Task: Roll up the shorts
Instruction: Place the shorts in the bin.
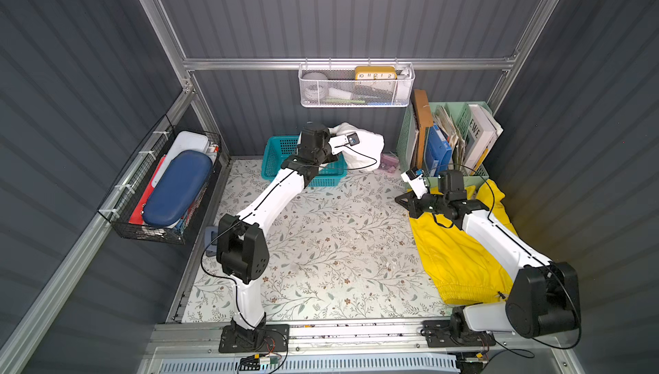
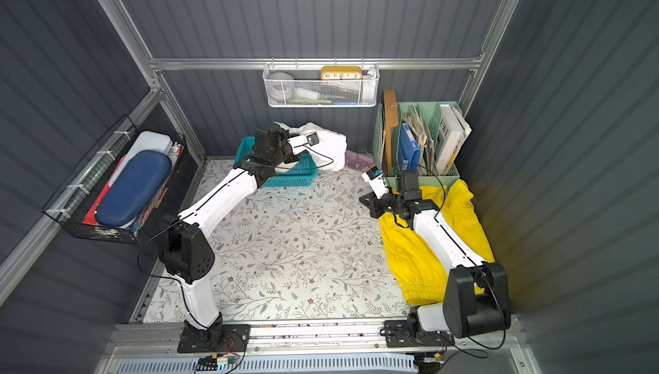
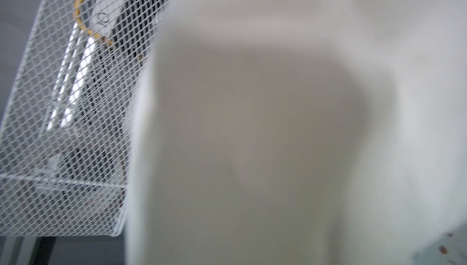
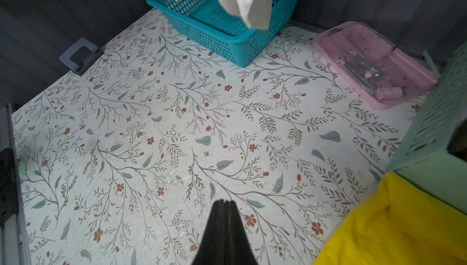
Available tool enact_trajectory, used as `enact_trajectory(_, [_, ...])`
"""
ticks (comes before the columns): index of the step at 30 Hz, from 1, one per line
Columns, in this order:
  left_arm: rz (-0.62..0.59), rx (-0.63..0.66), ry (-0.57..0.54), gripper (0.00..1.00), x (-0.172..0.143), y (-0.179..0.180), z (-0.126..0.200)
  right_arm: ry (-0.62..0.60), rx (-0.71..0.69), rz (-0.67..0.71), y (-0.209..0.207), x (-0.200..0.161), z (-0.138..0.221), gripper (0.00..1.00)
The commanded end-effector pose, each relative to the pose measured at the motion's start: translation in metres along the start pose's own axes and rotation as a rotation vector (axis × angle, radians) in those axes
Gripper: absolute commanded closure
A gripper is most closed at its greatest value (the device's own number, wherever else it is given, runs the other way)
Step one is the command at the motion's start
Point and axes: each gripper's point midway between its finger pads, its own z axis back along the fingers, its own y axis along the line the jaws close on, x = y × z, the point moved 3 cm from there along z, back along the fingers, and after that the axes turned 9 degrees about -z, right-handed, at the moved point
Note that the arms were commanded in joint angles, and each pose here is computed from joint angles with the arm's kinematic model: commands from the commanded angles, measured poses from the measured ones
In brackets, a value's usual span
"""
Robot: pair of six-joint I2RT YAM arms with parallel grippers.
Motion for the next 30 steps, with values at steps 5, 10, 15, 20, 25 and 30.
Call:
enact_trajectory(5, [-0.074,0.113,0.089,1.00,-0.075,0.010,-0.029,0.004,0.046,0.048,0.017,0.017,-0.021,1.00])
enact_trajectory(10, [0.045,0.009,0.112,1.00,-0.138,-0.043,-0.054,-0.008,0.068,0.064,0.026,0.028,-0.030,1.00])
enact_trajectory(15, [0.111,-0.141,0.107,1.00,-0.165,-0.097,-0.078,-0.024,0.074,0.038,0.027,0.045,-0.038,1.00])
enact_trajectory(20, [0.164,-0.247,0.052,1.00,-0.168,-0.117,-0.086,-0.112,0.132,0.009,0.034,0.078,-0.055,1.00])
enact_trajectory(25, [0.181,-0.318,0.038,0.60,-0.170,-0.129,-0.088,-0.143,0.189,-0.120,0.031,0.118,-0.088,1.00])
enact_trajectory(30, [0.198,-0.358,0.021,0.12,-0.170,-0.126,-0.087,-0.090,0.205,-0.207,0.030,0.136,-0.128,1.00])
